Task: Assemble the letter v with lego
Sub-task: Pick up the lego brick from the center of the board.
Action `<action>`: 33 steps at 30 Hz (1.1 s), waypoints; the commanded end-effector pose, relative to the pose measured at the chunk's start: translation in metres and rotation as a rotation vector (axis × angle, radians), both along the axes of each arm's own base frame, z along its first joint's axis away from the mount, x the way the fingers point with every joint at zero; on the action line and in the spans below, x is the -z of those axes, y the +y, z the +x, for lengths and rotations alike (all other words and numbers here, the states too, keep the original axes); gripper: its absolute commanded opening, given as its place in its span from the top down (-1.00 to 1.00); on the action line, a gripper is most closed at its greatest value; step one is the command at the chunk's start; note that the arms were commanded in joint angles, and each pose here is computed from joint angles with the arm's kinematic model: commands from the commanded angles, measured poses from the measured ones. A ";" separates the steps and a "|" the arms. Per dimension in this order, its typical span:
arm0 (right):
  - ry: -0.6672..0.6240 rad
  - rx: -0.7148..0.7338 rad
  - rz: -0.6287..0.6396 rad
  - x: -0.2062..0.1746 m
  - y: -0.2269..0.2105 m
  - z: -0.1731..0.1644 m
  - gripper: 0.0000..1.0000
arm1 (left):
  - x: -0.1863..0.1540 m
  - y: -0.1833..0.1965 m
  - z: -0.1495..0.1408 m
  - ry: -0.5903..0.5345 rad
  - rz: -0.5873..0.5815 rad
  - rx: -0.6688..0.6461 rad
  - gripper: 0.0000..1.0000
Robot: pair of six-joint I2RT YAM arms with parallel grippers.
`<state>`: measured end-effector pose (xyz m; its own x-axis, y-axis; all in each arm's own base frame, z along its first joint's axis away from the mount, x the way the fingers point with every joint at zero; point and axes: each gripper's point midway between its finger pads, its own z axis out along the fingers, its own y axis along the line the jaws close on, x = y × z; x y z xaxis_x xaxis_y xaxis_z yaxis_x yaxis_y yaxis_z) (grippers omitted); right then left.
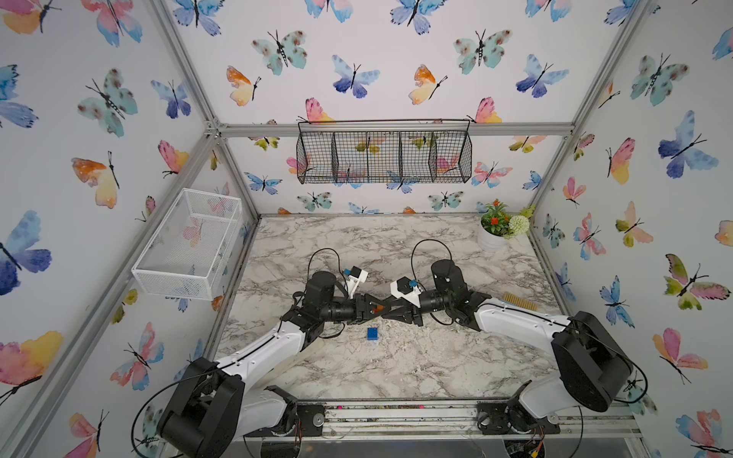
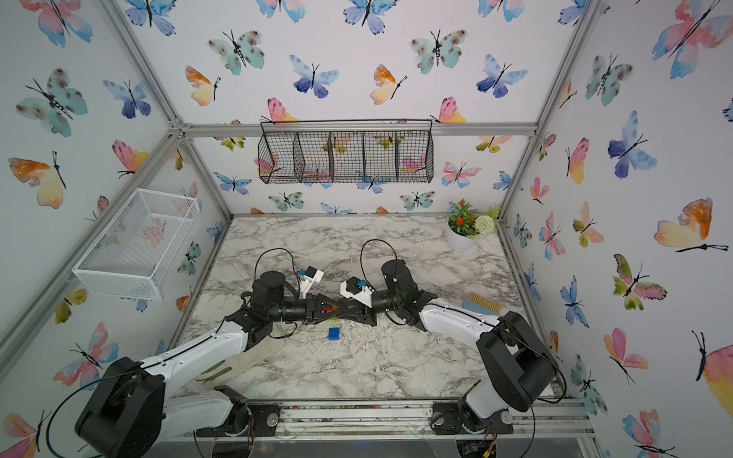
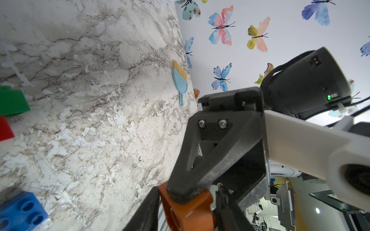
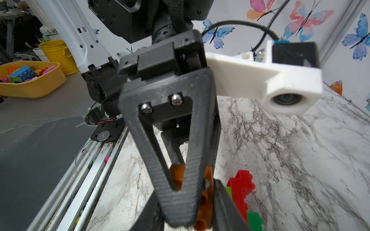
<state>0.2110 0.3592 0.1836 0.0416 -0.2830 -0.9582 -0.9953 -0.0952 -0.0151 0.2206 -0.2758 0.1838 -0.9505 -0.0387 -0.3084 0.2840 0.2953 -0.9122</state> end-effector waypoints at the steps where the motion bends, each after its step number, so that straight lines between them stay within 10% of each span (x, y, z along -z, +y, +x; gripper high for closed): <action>1: -0.019 0.000 -0.004 -0.006 0.003 0.006 0.96 | -0.001 -0.004 -0.003 -0.024 0.006 0.026 0.38; 18: -0.061 0.195 -0.040 -0.004 -0.019 0.025 0.21 | -0.004 0.009 0.028 0.117 -0.018 -0.122 0.56; 33: -0.462 0.379 0.082 -0.016 -0.044 0.036 -0.19 | 0.016 0.025 0.055 0.470 -0.111 -0.304 0.54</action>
